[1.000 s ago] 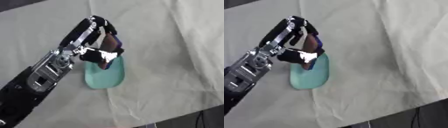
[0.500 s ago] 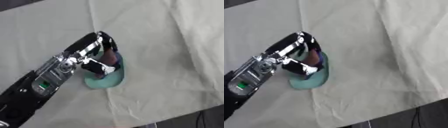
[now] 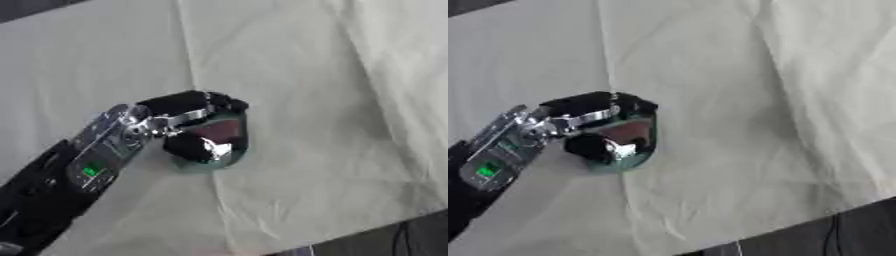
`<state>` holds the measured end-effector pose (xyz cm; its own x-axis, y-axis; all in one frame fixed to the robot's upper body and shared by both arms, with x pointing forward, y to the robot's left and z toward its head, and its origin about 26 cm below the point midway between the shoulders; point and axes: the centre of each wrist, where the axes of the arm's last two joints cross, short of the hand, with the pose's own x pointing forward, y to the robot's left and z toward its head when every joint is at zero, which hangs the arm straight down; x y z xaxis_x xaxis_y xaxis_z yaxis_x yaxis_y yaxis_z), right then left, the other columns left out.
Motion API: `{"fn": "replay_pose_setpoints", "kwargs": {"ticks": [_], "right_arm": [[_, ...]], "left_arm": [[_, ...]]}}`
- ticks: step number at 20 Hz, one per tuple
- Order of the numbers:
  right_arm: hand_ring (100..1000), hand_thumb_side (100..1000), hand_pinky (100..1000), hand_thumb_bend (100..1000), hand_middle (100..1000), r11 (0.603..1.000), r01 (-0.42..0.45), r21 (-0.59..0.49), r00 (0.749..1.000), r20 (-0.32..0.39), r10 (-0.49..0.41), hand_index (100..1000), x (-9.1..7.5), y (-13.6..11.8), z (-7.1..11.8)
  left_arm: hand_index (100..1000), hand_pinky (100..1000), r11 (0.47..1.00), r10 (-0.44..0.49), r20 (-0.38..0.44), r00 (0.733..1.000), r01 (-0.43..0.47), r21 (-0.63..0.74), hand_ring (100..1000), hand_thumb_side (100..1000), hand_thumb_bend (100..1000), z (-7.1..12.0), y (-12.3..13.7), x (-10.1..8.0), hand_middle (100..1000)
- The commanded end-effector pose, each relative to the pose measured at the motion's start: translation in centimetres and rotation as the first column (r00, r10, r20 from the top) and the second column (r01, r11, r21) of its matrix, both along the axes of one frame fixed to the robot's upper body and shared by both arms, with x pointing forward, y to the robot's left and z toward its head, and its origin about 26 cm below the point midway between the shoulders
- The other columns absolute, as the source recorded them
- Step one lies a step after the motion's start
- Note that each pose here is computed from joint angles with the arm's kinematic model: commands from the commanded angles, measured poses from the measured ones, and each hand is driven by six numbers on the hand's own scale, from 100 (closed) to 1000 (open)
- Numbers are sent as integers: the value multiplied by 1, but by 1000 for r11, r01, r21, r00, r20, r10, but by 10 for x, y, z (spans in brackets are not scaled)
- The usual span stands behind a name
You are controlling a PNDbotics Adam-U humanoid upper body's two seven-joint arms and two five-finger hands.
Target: Pick up objects on the table and place them in the box.
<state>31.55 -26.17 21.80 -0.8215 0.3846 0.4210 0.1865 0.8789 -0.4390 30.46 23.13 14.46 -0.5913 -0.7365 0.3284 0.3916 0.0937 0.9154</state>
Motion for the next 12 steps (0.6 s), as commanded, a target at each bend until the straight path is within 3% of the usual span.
{"fn": "replay_pose_setpoints", "kwargs": {"ticks": [1, 5, 6, 7, 8, 9, 10, 11, 12], "right_arm": [[606, 475, 397, 100, 847, 1000, -1, -16, 999, 37, 2, 841, -3, -1, 10], [606, 475, 397, 100, 847, 1000, 0, -15, 999, 34, 0, 842, -3, -2, 10], [606, 476, 397, 100, 847, 1000, 1, -15, 999, 34, 0, 842, -3, -2, 10], [606, 474, 397, 100, 847, 1000, 2, -15, 999, 33, -1, 842, -3, -2, 9], [606, 474, 397, 100, 847, 1000, 3, -15, 999, 32, -2, 842, -3, -2, 9], [606, 474, 397, 100, 847, 1000, 3, -15, 1000, 31, -3, 842, -3, -2, 9], [606, 474, 397, 100, 848, 1000, 4, -15, 1000, 30, -4, 842, -3, -3, 8], [606, 474, 397, 100, 848, 1000, 5, -15, 1000, 29, -4, 842, -3, -3, 8], [606, 475, 397, 100, 848, 1000, 5, -14, 1000, 28, -5, 842, -3, -3, 8]], "left_arm": [[1000, 933, 1000, 9, 23, 1000, -9, 2, 978, 1000, 100, 8, 3, 0, 970], [1000, 884, 999, 37, 81, 996, -34, -39, 944, 1000, 100, 13, 3, -2, 942], [1000, 788, 997, 47, 119, 992, -40, -65, 910, 1000, 100, 17, 3, -3, 916], [1000, 783, 994, 58, 169, 984, -42, -99, 903, 1000, 100, 22, 2, -5, 909], [919, 613, 988, 74, 236, 969, -39, -151, 802, 820, 100, 30, 1, -8, 808], [944, 656, 976, 98, 300, 949, -34, -214, 829, 870, 100, 35, 1, -11, 836], [762, 406, 957, 132, 359, 924, -25, -289, 646, 630, 100, 39, 0, -12, 654], [762, 406, 923, 181, 414, 892, -9, -385, 646, 630, 100, 42, 1, -13, 654], [678, 283, 884, 226, 451, 864, 13, -467, 537, 581, 100, 44, 0, -13, 557]]}}
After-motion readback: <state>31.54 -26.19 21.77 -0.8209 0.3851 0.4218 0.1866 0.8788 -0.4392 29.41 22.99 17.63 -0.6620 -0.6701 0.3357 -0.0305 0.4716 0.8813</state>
